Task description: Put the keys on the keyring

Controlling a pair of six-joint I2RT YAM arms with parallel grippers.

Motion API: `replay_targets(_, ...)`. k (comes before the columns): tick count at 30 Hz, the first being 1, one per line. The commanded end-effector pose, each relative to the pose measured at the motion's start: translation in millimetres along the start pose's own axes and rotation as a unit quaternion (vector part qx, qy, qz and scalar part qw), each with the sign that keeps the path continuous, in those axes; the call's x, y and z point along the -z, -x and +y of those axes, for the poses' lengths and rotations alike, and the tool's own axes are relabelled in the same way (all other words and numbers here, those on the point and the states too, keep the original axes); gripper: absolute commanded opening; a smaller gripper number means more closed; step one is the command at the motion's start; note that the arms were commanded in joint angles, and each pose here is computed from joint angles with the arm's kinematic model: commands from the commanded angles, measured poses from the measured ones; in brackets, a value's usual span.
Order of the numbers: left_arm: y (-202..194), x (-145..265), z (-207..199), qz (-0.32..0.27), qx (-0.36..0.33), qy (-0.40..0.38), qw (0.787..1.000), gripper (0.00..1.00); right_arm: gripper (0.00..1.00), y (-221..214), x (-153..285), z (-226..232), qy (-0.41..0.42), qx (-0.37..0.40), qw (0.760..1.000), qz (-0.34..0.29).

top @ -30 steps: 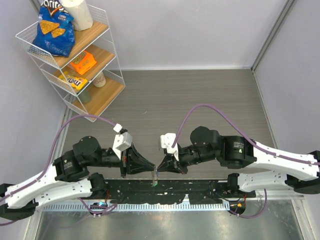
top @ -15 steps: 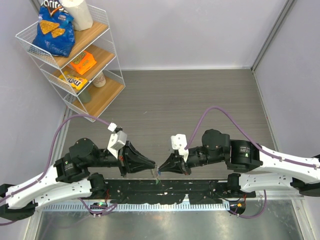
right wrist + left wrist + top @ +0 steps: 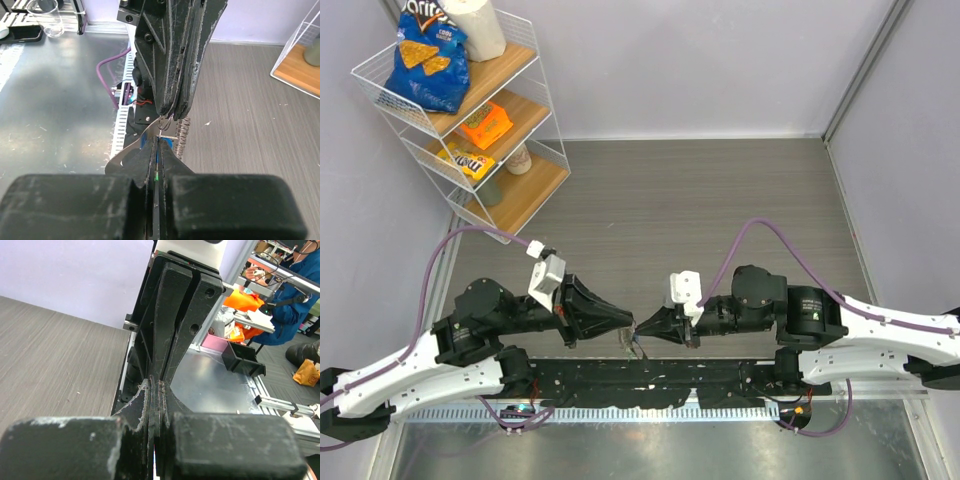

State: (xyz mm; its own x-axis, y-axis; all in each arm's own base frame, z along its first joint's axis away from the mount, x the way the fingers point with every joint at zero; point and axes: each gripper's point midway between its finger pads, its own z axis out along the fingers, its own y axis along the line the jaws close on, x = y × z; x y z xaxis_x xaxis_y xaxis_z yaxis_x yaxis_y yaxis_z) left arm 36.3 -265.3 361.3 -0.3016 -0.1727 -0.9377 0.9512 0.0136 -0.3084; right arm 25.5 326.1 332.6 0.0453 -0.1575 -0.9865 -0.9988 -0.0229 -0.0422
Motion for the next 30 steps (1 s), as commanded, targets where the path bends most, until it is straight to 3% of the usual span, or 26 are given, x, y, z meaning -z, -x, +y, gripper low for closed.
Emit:
replay_targets(1,25,-3,-2,-0.053,-0.011,-0.001,0.999,0.0,0.07,18,3,-7,-0.024,0.018,0.999,-0.04)
replay_targets(11,24,-1,-2,-0.055,-0.009,-0.001,0.998,0.0,0.33,36,18,-12,-0.046,0.01,0.996,-0.08)
replay_targets(30,30,4,-12,-0.073,-0.013,-0.023,0.997,0.0,0.39,53,10,-5,-0.026,-0.023,0.995,-0.099)
